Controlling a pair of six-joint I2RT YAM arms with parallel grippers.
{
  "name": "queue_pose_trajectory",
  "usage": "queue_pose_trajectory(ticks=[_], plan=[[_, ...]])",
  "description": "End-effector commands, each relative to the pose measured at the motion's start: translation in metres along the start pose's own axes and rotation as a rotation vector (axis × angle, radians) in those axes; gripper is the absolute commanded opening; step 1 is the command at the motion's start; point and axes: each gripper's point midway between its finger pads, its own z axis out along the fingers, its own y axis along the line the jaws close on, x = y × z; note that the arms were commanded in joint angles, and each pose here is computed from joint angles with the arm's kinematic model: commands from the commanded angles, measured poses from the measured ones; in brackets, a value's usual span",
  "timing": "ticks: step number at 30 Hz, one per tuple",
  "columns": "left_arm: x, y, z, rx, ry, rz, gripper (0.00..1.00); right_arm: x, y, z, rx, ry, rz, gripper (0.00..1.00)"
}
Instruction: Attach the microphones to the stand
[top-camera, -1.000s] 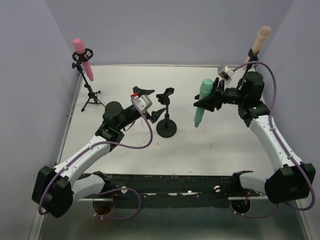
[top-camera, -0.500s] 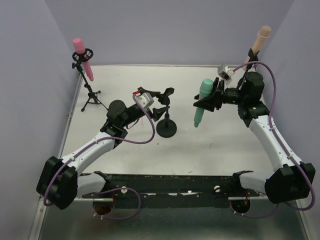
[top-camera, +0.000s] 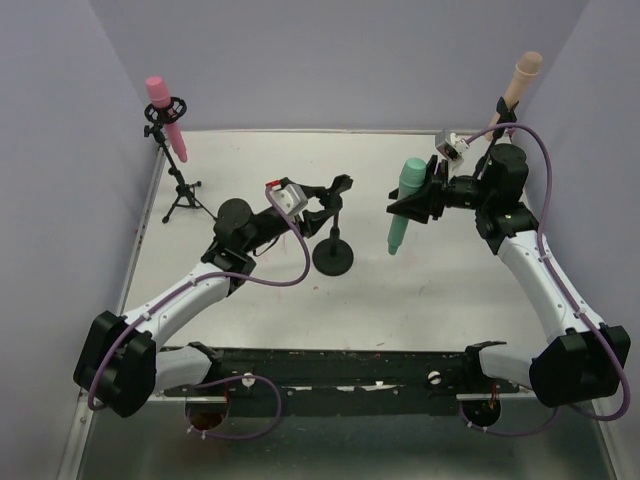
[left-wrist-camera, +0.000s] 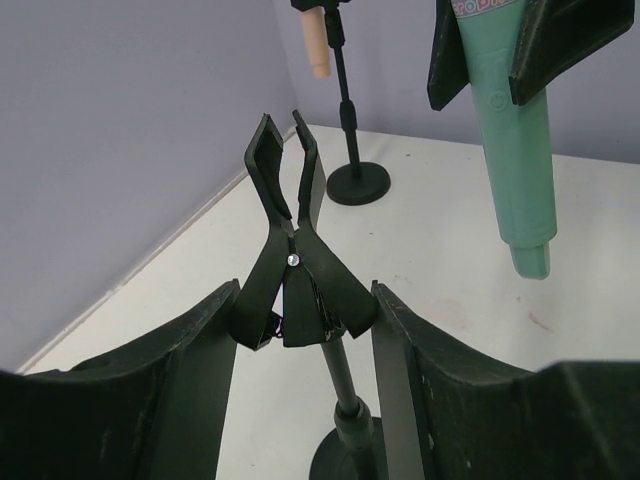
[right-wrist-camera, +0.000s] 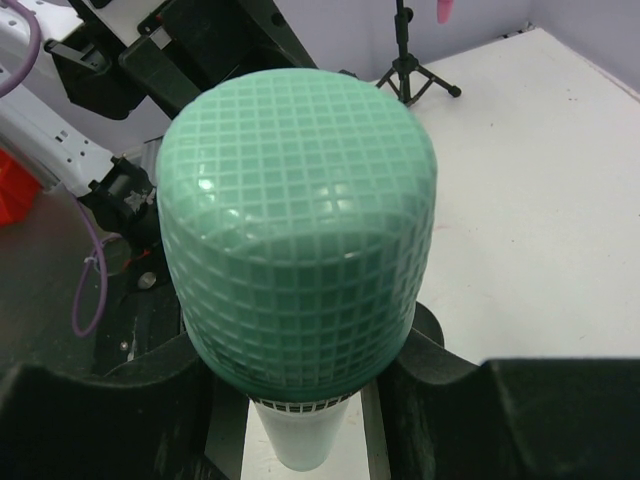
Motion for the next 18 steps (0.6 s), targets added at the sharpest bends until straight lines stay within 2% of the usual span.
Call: queue_pose_trajectory(ticks=[1,7,9,10,13,15,17,18], plan=[[-0.013,-0.002,0.003,0.035,-0.016,0.019,0.19,0.001,0.005,0.001,-0.034,-0.003,-0.013,0.22],[-0.017,-0.007,-0.001,0.063,-0.009,0.011,0.09,0.001,0.003,0.000,-0.028,-0.001,-0.019,0.22],[-0.017,-0.011,-0.003,0.083,0.000,-0.001,0.09,0.003,0.002,0.001,-0.025,0.003,-0.022,0.22],[-0.016,-0.011,-0.004,0.080,0.008,-0.011,0.16,0.003,0.002,0.001,-0.025,0.005,-0.019,0.22],[-0.016,-0.007,-0.007,0.051,0.015,-0.044,0.56,0.003,0.001,0.001,-0.025,0.005,-0.019,0.22],[-0.014,-0.004,-0.007,0.030,0.021,-0.055,0.77,0.004,0.001,0.001,-0.026,0.006,-0.013,0.22],[-0.014,-0.001,-0.007,0.017,0.022,-0.053,0.88,0.004,0.001,0.002,-0.028,0.007,-0.011,0.22],[-0.015,0.000,-0.007,0.009,0.020,-0.053,0.98,0.005,0.000,0.001,-0.025,0.007,-0.008,0.22]])
